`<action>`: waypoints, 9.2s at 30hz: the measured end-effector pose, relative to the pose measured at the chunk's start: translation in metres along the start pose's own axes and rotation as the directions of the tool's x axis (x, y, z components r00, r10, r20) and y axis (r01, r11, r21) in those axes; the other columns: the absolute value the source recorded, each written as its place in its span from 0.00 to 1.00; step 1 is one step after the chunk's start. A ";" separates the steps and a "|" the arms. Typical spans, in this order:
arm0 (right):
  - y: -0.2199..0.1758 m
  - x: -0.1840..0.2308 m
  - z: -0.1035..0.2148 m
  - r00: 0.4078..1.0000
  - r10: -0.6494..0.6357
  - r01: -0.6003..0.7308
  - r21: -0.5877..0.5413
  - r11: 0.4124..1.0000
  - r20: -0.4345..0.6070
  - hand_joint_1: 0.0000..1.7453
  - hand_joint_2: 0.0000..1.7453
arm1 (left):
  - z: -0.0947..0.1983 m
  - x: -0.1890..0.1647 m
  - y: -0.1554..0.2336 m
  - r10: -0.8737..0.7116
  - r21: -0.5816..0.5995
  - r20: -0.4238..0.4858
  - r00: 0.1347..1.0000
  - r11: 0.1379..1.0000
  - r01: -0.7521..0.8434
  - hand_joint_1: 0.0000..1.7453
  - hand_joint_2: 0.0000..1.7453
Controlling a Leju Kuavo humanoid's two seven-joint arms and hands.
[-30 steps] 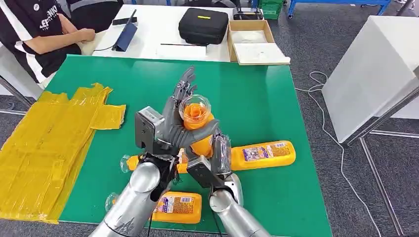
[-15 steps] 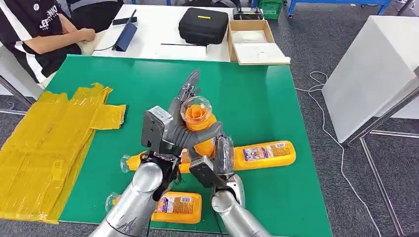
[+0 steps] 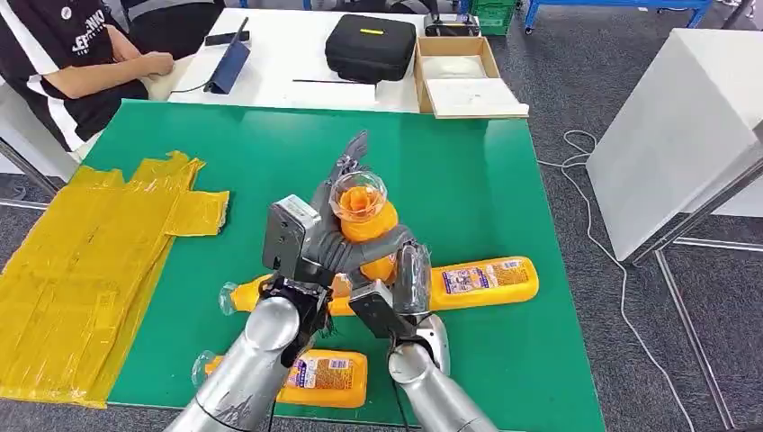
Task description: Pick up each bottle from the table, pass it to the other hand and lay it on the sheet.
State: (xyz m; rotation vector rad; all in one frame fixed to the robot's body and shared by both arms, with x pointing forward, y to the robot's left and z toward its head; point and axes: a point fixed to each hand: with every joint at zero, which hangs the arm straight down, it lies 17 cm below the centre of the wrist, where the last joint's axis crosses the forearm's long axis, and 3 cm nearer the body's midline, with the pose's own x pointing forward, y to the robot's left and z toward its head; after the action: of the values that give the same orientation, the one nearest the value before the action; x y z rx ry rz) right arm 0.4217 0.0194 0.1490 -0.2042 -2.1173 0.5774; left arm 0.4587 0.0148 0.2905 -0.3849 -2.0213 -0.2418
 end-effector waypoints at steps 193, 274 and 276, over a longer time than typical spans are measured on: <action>-0.235 -0.044 0.102 0.704 0.707 -0.710 -0.085 0.699 -0.062 0.00 1.00 | 0.298 -0.091 0.315 -0.886 -0.029 -0.461 -0.046 -0.036 0.999 0.00 1.00; -0.151 -0.256 0.088 0.418 0.904 -0.551 0.815 0.179 0.084 0.00 1.00 | 0.177 0.003 0.148 -0.490 0.511 -0.016 0.872 0.745 0.428 0.00 1.00; -0.155 -0.256 0.085 0.414 0.907 -0.554 0.813 0.180 0.082 0.00 1.00 | 0.178 0.003 0.150 -0.490 0.513 -0.018 0.871 0.743 0.429 0.00 1.00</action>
State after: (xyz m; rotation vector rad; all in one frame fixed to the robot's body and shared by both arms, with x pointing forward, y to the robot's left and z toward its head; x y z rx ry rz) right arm 0.5116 -0.2342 -0.0069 -0.8792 -0.9884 1.8051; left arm 0.3663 0.2132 0.2123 0.4580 -2.1777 0.0208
